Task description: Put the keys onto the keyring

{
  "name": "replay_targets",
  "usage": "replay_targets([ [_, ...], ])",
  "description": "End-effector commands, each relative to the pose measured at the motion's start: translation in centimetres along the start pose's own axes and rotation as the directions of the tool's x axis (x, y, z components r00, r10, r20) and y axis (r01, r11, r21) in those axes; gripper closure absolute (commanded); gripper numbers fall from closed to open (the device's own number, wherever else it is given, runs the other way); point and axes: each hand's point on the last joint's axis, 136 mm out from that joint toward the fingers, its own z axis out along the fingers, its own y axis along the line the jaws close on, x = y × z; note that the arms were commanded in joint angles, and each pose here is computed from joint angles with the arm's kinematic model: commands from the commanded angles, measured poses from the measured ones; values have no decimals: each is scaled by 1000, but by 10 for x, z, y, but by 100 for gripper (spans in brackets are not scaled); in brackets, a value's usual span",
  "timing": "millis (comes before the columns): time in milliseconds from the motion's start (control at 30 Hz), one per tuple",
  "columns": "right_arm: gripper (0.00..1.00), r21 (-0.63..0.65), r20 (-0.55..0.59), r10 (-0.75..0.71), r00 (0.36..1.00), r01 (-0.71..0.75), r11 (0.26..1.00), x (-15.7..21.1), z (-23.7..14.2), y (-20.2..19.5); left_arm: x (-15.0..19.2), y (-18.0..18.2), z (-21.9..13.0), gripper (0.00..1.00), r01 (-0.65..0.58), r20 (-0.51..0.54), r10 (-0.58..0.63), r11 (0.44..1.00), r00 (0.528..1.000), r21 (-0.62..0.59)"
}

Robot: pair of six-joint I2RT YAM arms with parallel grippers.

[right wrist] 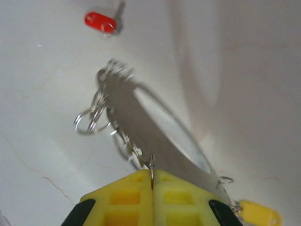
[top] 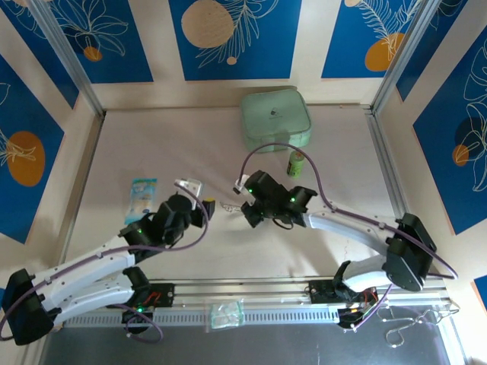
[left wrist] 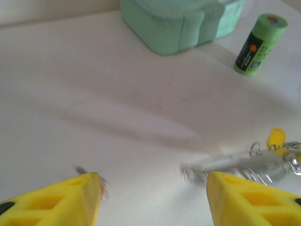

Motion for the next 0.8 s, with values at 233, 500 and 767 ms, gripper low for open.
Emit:
replay_targets([
  [233, 100, -204, 272, -152, 950, 211, 956, -19, -19, 25, -52, -32, -1, 43, -347, 60, 344, 898, 937, 270],
  [500, 100, -275, 389, -151, 909, 272, 922, 4, -27, 41, 1, -77, -5, 60, -441, 167, 422, 718, 891, 539],
  [767, 100, -250, 534, -263, 803, 448, 859, 6, -47, 52, 23, -99, -14, 66, -506, 231, 491, 552, 840, 663],
])
